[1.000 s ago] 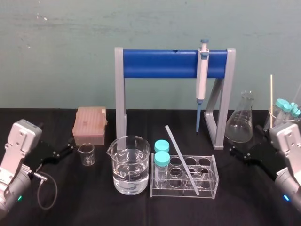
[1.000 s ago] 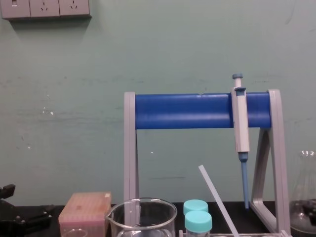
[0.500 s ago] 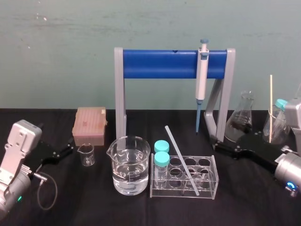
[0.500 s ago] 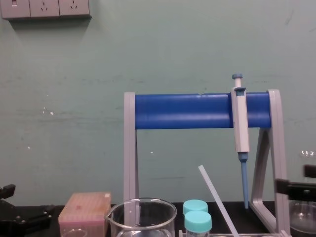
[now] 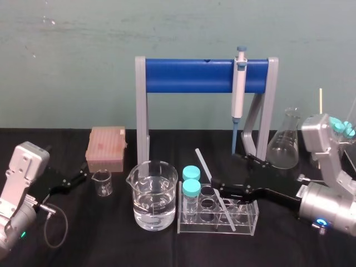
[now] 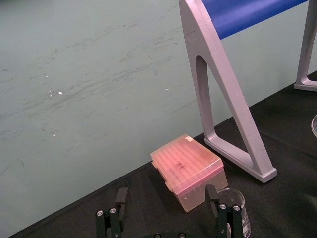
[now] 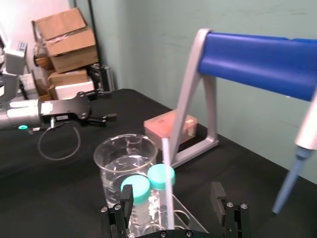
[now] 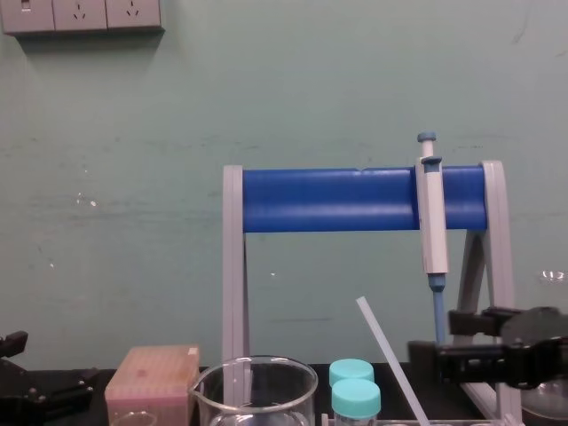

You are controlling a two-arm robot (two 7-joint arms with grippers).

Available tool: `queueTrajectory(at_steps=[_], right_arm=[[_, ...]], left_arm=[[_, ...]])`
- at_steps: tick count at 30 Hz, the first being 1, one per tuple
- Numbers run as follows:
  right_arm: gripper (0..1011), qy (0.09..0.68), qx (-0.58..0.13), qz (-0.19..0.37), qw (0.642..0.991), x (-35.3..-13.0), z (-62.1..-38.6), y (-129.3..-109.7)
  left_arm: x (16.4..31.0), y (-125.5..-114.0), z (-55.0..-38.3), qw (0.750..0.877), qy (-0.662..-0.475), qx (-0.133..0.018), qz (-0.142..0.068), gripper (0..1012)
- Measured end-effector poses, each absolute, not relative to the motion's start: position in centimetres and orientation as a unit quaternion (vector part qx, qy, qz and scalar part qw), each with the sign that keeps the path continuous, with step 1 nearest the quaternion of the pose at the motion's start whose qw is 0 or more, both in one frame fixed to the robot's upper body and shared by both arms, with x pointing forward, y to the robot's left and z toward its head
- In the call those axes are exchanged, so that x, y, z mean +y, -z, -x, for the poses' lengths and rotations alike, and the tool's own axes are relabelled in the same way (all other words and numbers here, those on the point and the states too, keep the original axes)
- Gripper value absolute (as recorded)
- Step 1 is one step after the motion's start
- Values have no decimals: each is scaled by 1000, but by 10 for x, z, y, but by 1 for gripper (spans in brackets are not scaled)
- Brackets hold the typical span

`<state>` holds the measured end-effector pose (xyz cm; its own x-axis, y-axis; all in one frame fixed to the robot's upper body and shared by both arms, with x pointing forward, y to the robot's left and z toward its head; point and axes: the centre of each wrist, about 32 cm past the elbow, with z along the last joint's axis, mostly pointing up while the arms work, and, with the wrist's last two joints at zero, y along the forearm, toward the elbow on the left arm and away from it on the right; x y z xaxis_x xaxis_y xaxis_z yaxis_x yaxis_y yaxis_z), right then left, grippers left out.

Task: Pick up the stirring rod with one hand, then place it down.

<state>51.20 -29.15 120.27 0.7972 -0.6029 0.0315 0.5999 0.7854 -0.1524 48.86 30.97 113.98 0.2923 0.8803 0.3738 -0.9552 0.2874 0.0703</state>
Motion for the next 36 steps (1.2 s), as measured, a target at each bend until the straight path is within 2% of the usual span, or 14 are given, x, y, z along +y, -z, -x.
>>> queueTrajectory(at_steps=[21,36], right_arm=[[1003,290,19,93,952,-260,-552,-1197],[1000,287,20,97,953,-257,-556,-1196]], left_arm=[[310,-1140,-489,791,-580,-132,-142,1000],[310,-1140,-489,791,-580,-132,-141,1000]])
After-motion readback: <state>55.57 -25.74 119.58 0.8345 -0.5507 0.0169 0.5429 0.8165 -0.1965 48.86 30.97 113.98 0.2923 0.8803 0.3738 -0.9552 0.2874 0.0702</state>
